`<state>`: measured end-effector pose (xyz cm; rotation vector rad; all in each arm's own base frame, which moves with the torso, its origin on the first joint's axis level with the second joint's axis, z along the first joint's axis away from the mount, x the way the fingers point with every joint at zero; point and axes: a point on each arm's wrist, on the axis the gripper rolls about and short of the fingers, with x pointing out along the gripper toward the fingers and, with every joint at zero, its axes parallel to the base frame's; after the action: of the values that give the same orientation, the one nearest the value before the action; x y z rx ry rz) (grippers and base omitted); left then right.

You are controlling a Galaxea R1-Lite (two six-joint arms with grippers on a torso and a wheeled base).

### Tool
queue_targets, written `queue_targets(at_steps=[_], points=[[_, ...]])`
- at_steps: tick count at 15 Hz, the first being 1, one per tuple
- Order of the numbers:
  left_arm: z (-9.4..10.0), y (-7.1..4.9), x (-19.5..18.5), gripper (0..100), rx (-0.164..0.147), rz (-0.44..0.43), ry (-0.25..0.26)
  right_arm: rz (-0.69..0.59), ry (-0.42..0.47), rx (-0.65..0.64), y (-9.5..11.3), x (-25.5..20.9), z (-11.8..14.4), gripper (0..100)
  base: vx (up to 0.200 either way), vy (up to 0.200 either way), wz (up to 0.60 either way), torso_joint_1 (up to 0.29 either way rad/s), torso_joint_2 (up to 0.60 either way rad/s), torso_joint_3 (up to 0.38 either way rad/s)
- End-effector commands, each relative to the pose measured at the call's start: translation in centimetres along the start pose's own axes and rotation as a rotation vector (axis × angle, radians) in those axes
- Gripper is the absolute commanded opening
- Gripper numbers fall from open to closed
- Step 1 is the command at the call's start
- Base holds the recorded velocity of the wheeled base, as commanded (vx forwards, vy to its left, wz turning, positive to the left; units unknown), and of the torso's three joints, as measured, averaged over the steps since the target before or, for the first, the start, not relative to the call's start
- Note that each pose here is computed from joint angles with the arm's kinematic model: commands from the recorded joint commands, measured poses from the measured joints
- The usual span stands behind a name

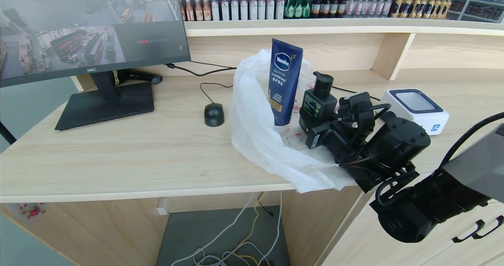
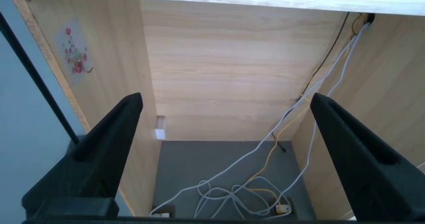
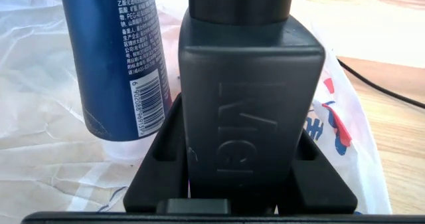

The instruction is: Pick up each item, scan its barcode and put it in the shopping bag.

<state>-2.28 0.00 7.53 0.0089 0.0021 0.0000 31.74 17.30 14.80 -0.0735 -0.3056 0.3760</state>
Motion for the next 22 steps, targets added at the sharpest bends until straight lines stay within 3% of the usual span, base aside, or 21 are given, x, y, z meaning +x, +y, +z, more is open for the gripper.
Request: queue_targets(at_steps=[1,20,21,22], points=[[0.0,0.0,0.0,100,0.0,0.0,-0.001,0.004,0.015,-0.001,0.0,-0.3,-0.3,0,0.0,0.0,0.0,0.0,0.0,0.0],[0.0,0.0,0.0,100,-0.001,0.002,-0.001,0.004,0.053,0.024,0.2,-0.6,-1.4,0,0.0,0.0,0.0,0.0,0.0,0.0],[0.0,0.0,0.0,100,-0.001,0.0,-0.001,0.004,0.053,0.024,0.2,-0.6,-1.4,100,0.0,0.0,0.0,0.0,0.0,0.0],[0.0,0.0,0.0,100,-0.001,0.002,-0.001,0.004,0.053,0.024,0.2,-0.6,-1.4,100,0.0,0.0,0.0,0.0,0.0,0.0]])
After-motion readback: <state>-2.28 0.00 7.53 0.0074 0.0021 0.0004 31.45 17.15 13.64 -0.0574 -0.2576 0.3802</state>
